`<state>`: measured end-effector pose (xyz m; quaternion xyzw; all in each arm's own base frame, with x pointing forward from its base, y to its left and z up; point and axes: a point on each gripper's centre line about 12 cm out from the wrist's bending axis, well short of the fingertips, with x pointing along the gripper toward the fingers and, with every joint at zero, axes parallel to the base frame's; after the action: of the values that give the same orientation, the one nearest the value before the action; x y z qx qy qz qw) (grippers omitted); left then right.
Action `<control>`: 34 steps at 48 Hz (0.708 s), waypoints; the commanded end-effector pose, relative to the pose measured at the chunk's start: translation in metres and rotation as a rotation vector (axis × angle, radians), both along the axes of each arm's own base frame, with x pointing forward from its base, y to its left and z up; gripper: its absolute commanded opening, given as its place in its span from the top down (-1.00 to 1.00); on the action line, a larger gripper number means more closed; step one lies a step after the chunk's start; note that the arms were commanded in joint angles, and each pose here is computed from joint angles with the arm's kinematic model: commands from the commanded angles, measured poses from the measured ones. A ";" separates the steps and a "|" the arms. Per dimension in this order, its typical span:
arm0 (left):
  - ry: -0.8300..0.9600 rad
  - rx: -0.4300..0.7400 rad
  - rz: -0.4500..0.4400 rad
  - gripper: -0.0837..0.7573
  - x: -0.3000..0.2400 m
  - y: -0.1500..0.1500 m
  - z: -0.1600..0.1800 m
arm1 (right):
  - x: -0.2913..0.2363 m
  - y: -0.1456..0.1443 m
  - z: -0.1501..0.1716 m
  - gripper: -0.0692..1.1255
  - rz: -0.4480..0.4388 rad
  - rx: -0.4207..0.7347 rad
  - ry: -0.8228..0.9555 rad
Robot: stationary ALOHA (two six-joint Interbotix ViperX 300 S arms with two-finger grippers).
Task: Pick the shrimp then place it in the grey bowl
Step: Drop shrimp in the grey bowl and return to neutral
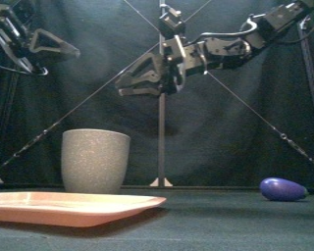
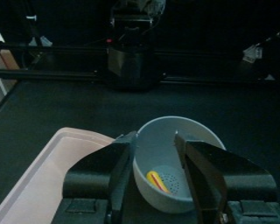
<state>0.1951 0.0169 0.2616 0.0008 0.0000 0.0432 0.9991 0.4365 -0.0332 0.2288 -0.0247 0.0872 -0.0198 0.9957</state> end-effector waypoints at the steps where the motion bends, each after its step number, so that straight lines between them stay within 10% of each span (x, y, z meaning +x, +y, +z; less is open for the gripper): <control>1: -0.015 0.001 0.000 0.76 0.002 0.000 0.005 | -0.027 0.002 0.023 -0.44 -0.002 0.002 -0.088; 34: 0.000 0.002 0.005 0.76 0.000 0.001 -0.002 | -0.116 0.014 0.021 -0.44 -0.046 0.109 -0.137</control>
<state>0.1934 0.0170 0.2541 0.0004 0.0092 0.0439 0.9990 0.3239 -0.0200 0.2392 0.0327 0.0396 -0.0402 0.9979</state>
